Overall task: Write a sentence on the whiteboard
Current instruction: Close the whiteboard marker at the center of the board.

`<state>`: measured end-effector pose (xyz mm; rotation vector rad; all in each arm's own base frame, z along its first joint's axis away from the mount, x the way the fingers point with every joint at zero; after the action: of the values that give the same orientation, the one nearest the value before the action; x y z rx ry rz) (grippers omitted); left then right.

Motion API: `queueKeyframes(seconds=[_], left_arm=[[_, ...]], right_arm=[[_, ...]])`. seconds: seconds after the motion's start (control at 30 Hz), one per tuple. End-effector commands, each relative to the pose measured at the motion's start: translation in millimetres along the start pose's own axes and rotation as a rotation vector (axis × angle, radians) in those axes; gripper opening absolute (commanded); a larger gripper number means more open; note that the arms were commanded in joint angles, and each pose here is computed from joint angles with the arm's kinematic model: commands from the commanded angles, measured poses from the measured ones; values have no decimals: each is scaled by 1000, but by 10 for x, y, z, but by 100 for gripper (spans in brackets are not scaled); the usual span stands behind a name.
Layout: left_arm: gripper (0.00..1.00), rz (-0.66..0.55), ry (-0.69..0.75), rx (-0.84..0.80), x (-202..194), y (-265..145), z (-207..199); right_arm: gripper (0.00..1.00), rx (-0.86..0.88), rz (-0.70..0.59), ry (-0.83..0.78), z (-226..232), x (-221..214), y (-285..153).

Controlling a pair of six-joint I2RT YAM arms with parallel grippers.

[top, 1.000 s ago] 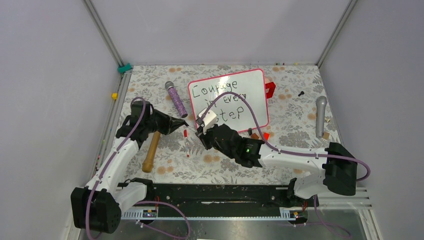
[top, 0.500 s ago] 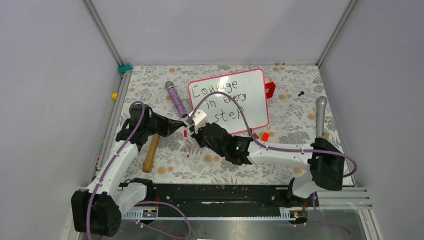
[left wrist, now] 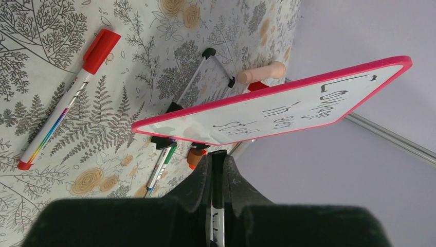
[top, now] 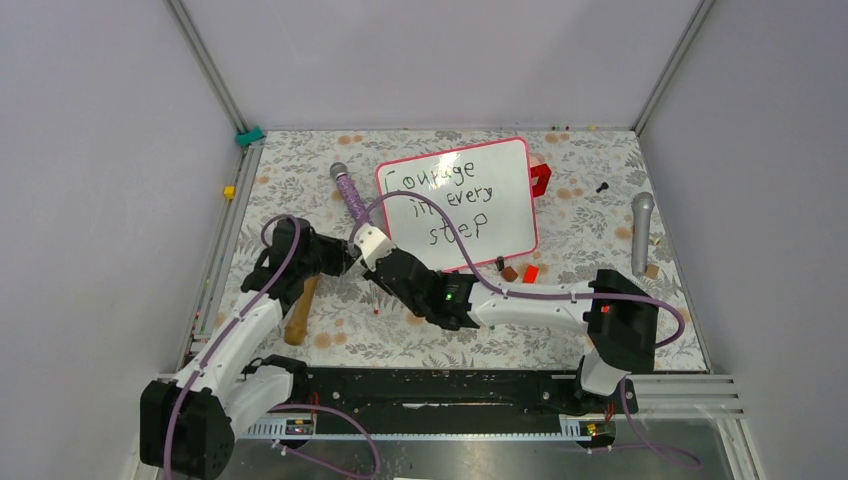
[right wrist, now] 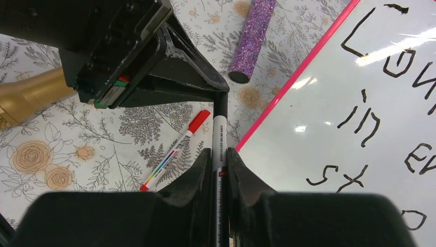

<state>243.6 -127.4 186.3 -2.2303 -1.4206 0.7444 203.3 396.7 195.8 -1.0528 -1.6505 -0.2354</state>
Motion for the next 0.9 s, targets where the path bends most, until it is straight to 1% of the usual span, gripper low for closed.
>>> queueKeyframes(seconds=[0.0, 0.13, 0.2, 0.33, 0.4, 0.5, 0.53, 0.6, 0.63, 0.67, 0.73, 0.83, 0.87], left_arm=[[0, 286, -10, -4, -550, -231, -21], [0, 289, -3, 15, -596, -216, 66], [0, 294, -11, 39, -588, -185, 152], [0, 277, -19, 57, -539, -132, 305], [2, 269, -38, 57, -516, -118, 375], [21, 305, -55, 23, -527, -95, 441], [30, 312, -57, 25, -526, -89, 476], [57, 315, -47, 32, -525, -94, 515], [66, 308, -43, 43, -516, -101, 540], [73, 294, -39, 55, -500, -110, 569], [80, 258, -32, 63, -459, -128, 614], [81, 197, -18, 75, -371, -149, 679], [81, 170, 8, 76, -328, -156, 686]], right_arm=[[0, 32, -122, 70, -10, 437, 51], [0, 84, -64, 71, 47, 444, 32], [0, 109, -9, 85, 65, 378, -22], [0, 105, 73, 148, -11, 210, -240], [0, 119, 144, 156, -59, 174, -349], [0, 119, 272, 136, -112, 85, -483], [0, 111, 308, 143, -132, 59, -528], [0, 132, 369, 158, -146, 23, -629], [0, 145, 400, 165, -141, -5, -678], [0, 158, 424, 169, -138, -19, -725], [0, 182, 485, 164, -131, -80, -822], [0, 216, 586, 135, -134, -162, -947], [0, 229, 627, 120, -132, -198, -994]])
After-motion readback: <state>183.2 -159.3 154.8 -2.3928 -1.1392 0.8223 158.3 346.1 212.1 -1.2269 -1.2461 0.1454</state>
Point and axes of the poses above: each gripper's point midway between its finger pads, its own y axis out along the fingers, its own z axis along the line the jaws close on, x = y × z, the point moved 5 cm from there along -y, back along the fingers, and after that the axes turned 7 degrees about -y, right-handed, at the moved point
